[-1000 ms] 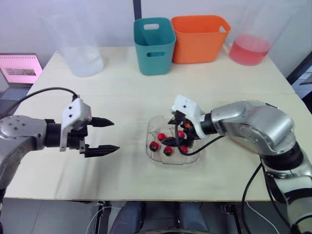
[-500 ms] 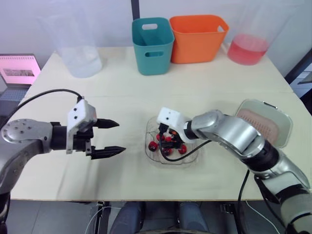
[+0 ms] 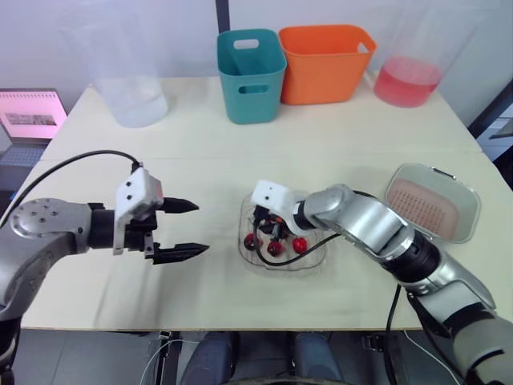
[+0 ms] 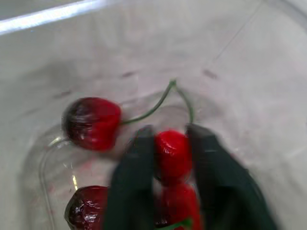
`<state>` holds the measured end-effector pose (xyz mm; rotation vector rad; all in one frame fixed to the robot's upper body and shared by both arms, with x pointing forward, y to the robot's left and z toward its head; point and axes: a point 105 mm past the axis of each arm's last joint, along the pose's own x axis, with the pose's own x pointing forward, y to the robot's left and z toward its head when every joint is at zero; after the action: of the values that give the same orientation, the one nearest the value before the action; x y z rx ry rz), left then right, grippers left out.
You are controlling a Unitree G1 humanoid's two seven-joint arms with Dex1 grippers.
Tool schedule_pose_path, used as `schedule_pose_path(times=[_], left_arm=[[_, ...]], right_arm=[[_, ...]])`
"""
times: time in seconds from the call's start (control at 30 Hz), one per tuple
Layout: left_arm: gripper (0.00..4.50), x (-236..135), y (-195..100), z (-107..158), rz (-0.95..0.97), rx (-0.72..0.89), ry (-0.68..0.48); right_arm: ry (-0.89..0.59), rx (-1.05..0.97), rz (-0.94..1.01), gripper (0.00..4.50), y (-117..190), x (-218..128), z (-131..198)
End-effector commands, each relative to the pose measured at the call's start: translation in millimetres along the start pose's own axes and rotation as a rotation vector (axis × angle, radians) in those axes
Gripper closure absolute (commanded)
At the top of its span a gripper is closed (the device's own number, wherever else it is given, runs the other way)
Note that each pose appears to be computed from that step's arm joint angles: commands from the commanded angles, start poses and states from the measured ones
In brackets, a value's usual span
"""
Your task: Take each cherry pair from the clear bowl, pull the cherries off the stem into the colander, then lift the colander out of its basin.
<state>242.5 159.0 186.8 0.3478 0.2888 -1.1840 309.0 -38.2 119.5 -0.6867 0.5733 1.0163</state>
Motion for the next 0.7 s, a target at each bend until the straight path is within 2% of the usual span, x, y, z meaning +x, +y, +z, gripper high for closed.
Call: schedule_pose_path(times=[0.03,0.37,0.47,0.53,0.7], left_arm=[[0.0,-1.2,1.9,3.6,0.01,0.033,-0.018],[0.0,-1.6,6.7,-1.7,0.023,0.036,-0.024],[0.0,-1.7,7.7,-3.2,0.025,0.037,-0.025],[0.0,-1.5,7.9,-3.3,0.025,0.037,-0.027],[0.0,-0.8,7.9,-3.4,0.024,0.041,-0.032]], right_arm=[[-0.006,-0.013,0.004,4.23,0.7,-2.0,2.3],[-0.065,-0.006,0.005,4.23,-0.1,-17.4,19.0],[-0.067,-0.01,-0.002,3.4,-1.1,-22.9,20.5],[-0.062,-0.009,-0.002,2.48,-1.6,-24.7,19.6],[-0.023,-0.003,-0.008,2.48,-2.9,-22.2,8.0]])
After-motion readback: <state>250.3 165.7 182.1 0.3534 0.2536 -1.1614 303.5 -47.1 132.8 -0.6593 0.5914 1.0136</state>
